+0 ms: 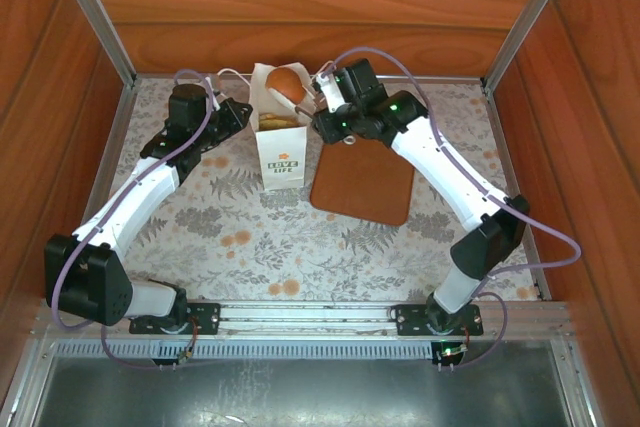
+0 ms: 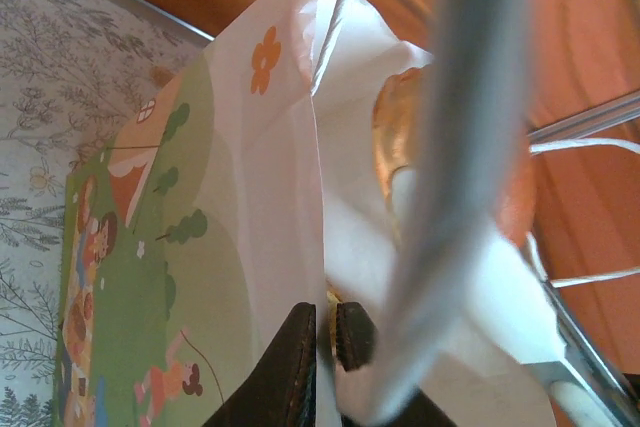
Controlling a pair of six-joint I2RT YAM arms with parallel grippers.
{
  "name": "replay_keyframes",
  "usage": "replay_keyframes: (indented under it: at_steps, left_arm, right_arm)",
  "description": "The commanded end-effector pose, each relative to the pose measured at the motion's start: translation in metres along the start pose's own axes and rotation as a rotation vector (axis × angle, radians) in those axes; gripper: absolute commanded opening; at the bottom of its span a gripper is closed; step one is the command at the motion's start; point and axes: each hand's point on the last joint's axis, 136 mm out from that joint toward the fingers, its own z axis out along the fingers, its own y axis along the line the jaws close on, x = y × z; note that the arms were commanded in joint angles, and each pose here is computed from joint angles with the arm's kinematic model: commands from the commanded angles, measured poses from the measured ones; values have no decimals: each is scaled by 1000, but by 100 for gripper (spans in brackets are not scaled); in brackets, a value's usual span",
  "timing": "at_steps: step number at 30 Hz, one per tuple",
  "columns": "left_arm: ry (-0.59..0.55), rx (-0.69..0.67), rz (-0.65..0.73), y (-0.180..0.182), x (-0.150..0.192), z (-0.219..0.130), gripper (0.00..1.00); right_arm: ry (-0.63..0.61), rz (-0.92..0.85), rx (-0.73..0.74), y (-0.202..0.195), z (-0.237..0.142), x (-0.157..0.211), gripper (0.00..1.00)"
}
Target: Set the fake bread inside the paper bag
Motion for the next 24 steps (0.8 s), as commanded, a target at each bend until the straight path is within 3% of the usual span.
replay_keyframes:
  at_steps: [1,11,24]
  left_arm:
    - [-22,1,14,0,-5,-6,14]
    - [-14,8,28,-3,-6,-2,14]
    - [-17,17,22,-5,-10,-3,19]
  right_arm:
    - [-10,-21,19,-1,-2,-9,53]
    - [-33,-37,24,-1,-6,-21,63]
    - [-178,-42,-32,11,-46,-50,60]
